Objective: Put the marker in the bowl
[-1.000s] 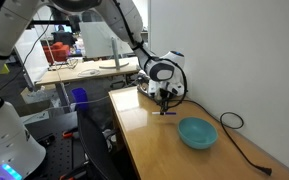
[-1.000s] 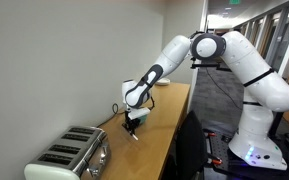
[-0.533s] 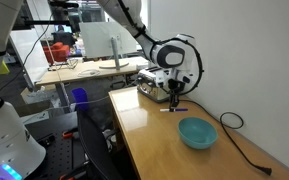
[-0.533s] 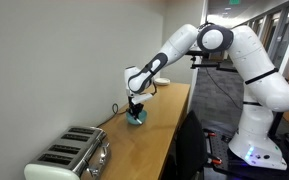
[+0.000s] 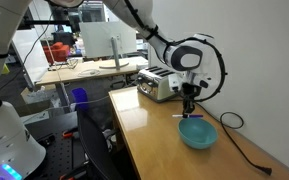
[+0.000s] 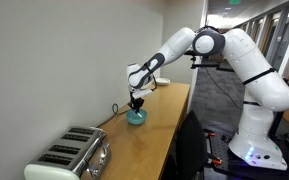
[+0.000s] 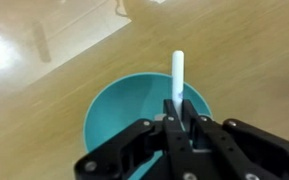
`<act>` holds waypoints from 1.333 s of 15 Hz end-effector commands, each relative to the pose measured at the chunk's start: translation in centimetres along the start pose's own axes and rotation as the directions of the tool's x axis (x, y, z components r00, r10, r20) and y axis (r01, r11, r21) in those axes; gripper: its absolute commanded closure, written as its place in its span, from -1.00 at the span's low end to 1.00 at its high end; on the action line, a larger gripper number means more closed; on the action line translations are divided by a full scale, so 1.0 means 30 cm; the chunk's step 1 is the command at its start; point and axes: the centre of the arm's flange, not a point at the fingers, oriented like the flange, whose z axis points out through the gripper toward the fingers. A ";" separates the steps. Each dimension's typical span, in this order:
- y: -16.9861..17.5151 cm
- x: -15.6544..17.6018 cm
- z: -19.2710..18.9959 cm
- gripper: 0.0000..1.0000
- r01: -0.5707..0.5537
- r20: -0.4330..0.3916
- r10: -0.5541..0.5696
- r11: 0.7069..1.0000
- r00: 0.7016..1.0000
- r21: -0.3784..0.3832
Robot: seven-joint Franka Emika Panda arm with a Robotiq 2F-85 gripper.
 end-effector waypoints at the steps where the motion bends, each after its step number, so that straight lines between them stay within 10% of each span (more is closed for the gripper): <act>1: 0.007 0.121 -0.009 0.94 -0.021 0.027 0.021 1.000 0.999 -0.003; 7: 0.032 0.229 0.026 0.94 -0.061 0.046 0.061 0.998 0.997 -0.016; 8: 0.033 0.240 0.032 0.24 -0.068 0.051 0.069 0.998 0.996 -0.015; 17: 0.009 0.116 -0.106 -0.93 -0.052 0.048 0.051 0.998 0.998 0.021; 20: -0.002 0.038 -0.199 -1.00 -0.029 0.061 0.029 1.000 0.998 0.001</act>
